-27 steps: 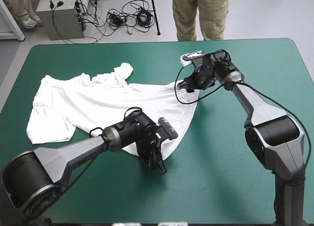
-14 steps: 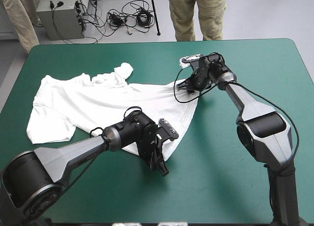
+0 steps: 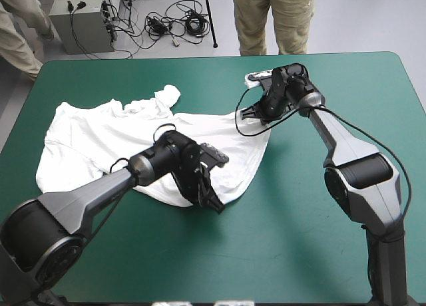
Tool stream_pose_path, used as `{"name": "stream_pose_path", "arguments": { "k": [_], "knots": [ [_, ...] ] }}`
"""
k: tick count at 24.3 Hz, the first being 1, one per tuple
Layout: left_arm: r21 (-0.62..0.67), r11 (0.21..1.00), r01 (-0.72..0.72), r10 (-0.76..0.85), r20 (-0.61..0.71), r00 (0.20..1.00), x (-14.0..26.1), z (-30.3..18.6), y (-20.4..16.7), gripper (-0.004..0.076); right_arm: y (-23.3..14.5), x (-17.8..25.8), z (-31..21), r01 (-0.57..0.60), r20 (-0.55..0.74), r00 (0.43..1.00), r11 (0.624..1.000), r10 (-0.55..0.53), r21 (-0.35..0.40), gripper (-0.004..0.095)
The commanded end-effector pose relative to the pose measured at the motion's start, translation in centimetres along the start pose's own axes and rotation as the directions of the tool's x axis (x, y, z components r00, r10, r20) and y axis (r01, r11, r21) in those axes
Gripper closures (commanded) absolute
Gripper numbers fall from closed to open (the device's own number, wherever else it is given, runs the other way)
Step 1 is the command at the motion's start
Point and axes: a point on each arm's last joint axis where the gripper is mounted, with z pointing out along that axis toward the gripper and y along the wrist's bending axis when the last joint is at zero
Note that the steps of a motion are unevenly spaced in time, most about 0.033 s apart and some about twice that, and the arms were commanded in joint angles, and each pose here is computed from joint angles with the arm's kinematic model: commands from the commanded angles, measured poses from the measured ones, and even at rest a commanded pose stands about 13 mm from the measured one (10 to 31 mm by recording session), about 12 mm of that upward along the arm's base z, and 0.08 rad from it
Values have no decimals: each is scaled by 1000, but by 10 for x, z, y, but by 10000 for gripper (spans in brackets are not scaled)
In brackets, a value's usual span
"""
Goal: Fold the cloth
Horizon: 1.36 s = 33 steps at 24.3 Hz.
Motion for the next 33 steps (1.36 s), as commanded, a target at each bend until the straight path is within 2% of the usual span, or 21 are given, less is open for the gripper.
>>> {"name": "stream_pose_path", "arguments": {
  "k": [1, 4, 6, 7, 10, 12, 13, 15, 18, 19, 24, 27, 33],
  "knots": [
    [-9, 996, 87, -83, 204, 975, -2, -65, 23, 733, -2, -11, -103, 11, 230, 973, 1000, -11, -2, 925],
    [-41, 983, 177, -151, 362, 920, 4, -118, 57, 733, -10, -4, -161, 9, 336, 942, 1000, -13, 13, 925],
    [-76, 968, 239, -171, 497, 851, 15, -162, 78, 733, -14, 5, -203, 13, 417, 908, 1000, -24, 28, 925],
    [-107, 950, 292, -174, 594, 786, 24, -193, 91, 733, -15, 12, -233, 22, 484, 874, 998, -46, 54, 925],
    [-157, 921, 357, -140, 720, 680, 37, -237, 103, 733, -14, 23, -274, 18, 591, 804, 995, -70, 93, 925],
    [-212, 902, 376, -42, 824, 565, 47, -277, 101, 733, -13, 35, -311, 10, 684, 723, 991, -99, 133, 925],
    [-269, 892, 364, 59, 867, 496, 52, -300, 95, 733, -11, 44, -334, 10, 743, 659, 989, -118, 148, 925],
    [-294, 880, 374, 142, 912, 385, 59, -329, 87, 733, -9, 54, -359, 18, 801, 581, 986, -148, 169, 925],
    [-333, 854, 399, 262, 939, 221, 73, -369, 71, 733, -4, 73, -400, 8, 887, 431, 984, -165, 179, 925],
    [-344, 844, 410, 304, 939, 162, 79, -382, 66, 733, -3, 79, -414, 4, 915, 364, 983, -174, 185, 925],
    [-357, 815, 457, 413, 910, -25, 102, -420, 47, 733, 2, 99, -454, -8, 962, 150, 973, -228, 232, 925],
    [-381, 789, 482, 480, 872, -98, 117, -437, 36, 733, 4, 112, -473, -18, 964, 54, 965, -262, 263, 924],
    [-364, 767, 528, 551, 795, -252, 152, -465, 12, 733, 9, 138, -502, -28, 946, -73, 949, -317, 315, 924]
  ]
}}
